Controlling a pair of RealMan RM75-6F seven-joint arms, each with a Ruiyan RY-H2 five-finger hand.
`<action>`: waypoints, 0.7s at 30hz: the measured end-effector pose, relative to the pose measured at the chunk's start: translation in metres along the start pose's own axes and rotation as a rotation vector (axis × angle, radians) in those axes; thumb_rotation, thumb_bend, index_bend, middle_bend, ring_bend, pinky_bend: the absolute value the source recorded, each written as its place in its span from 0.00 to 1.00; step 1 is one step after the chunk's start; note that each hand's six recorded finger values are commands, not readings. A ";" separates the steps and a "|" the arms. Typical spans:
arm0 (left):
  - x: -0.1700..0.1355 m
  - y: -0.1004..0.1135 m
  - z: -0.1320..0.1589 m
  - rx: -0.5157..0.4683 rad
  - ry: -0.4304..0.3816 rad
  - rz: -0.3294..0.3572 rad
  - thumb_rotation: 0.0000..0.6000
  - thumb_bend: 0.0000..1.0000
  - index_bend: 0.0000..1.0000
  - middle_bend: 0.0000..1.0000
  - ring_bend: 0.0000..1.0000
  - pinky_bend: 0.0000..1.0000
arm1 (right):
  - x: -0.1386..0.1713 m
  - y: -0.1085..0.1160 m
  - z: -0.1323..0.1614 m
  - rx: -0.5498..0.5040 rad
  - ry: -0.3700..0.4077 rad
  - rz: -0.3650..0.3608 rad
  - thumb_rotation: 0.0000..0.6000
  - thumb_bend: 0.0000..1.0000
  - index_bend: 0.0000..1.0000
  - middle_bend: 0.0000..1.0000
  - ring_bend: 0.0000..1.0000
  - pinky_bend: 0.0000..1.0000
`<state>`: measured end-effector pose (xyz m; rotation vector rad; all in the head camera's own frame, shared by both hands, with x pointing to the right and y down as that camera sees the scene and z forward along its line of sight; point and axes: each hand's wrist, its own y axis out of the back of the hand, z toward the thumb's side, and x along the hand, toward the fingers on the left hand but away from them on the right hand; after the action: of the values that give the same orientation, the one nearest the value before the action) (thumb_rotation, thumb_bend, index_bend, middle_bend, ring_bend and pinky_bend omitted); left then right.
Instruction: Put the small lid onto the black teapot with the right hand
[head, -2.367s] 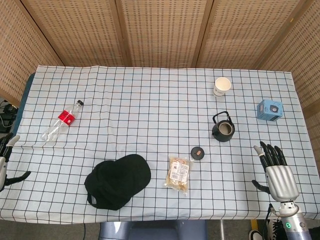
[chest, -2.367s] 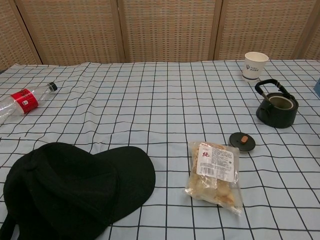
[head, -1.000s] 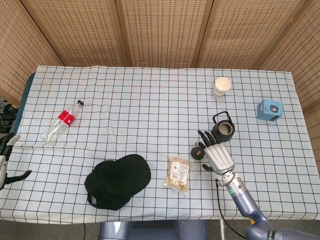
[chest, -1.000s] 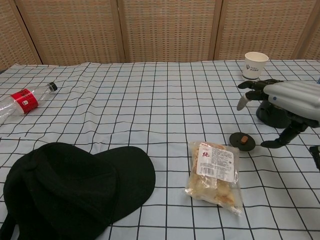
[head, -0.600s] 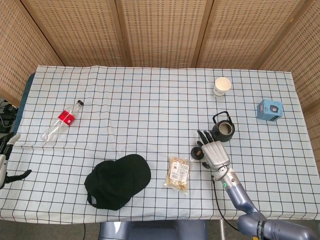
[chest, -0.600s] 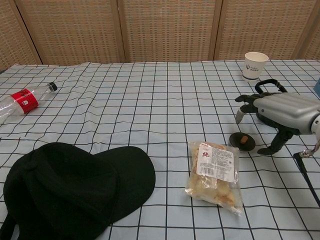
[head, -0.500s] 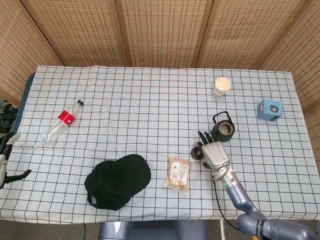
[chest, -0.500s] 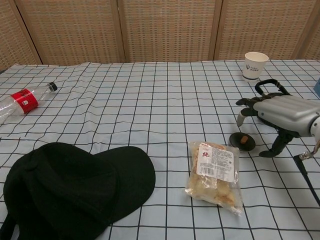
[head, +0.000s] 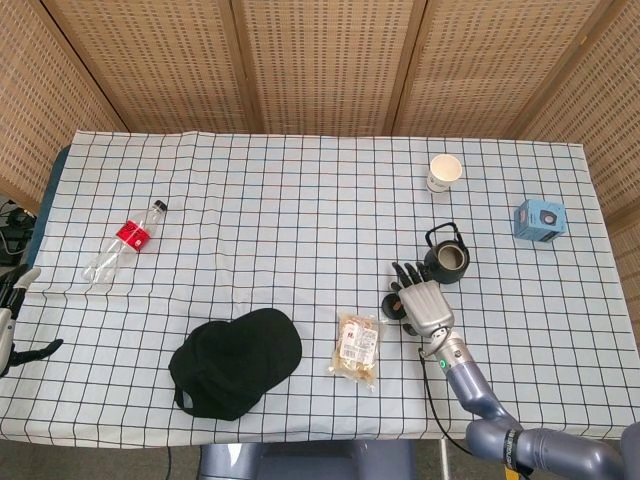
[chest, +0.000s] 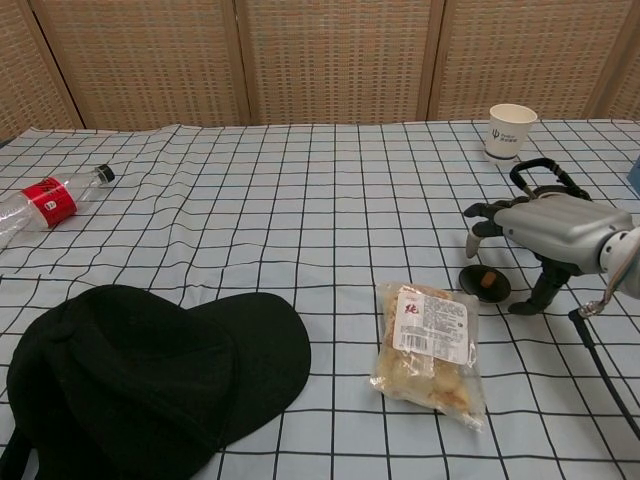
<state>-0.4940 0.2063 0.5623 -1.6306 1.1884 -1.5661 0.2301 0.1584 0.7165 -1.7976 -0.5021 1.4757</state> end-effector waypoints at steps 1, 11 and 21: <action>0.000 0.000 0.000 0.000 0.000 -0.001 1.00 0.03 0.00 0.00 0.00 0.00 | -0.001 -0.001 0.000 0.002 -0.001 0.002 1.00 0.43 0.30 0.00 0.00 0.00; 0.001 0.000 0.000 -0.005 -0.001 -0.004 1.00 0.03 0.00 0.00 0.00 0.00 | -0.010 -0.006 0.002 0.004 -0.007 0.029 1.00 0.54 0.38 0.00 0.00 0.00; 0.001 0.000 0.000 -0.008 -0.003 -0.002 1.00 0.03 0.00 0.00 0.00 0.00 | -0.009 -0.001 0.011 -0.016 0.001 -0.004 1.00 0.56 0.47 0.00 0.00 0.00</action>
<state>-0.4945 0.2059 0.5625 -1.6397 1.1935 -1.5612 0.2176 0.1561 0.7225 -1.8085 -0.5182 1.4717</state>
